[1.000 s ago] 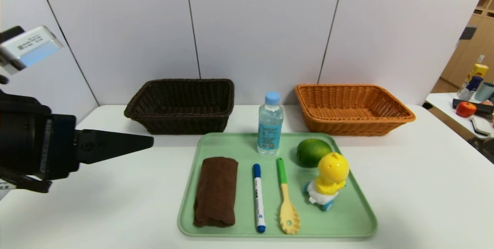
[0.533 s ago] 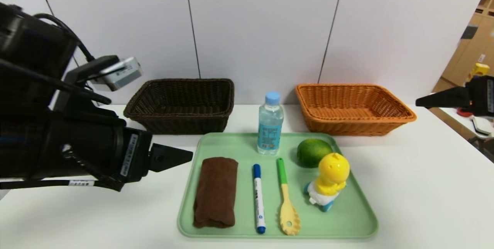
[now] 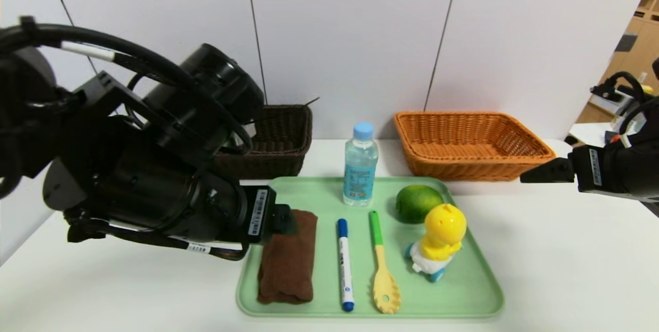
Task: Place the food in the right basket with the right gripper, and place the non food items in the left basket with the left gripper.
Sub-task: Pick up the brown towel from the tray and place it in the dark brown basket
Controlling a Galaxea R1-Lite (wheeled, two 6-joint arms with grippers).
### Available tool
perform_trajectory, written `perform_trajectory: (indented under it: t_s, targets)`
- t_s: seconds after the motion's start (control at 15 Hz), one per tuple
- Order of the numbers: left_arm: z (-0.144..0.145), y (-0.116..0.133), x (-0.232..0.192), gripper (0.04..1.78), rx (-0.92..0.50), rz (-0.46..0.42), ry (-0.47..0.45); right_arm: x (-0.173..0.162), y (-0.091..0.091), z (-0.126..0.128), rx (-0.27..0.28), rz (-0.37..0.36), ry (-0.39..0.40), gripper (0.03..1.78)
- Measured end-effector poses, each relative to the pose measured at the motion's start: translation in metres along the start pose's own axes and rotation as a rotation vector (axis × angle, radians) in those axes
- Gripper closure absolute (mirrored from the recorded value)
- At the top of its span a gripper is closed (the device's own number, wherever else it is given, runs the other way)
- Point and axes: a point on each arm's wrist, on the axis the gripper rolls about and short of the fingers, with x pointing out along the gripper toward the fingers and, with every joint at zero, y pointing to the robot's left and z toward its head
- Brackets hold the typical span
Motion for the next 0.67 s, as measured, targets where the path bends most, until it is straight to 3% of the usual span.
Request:
perform_trajectory:
  t_s: [0.33,0.67]
  targets:
    - [0.012,-0.017,0.022,0.13,-0.013,0.049,0.072,0.002,-0.002,-0.009,-0.012,0.006,-0.068,0.10]
    - [0.020,-0.030,0.057,0.13,-0.030,0.088,0.117,-0.005,-0.002,-0.013,-0.014,0.006,-0.081,0.10]
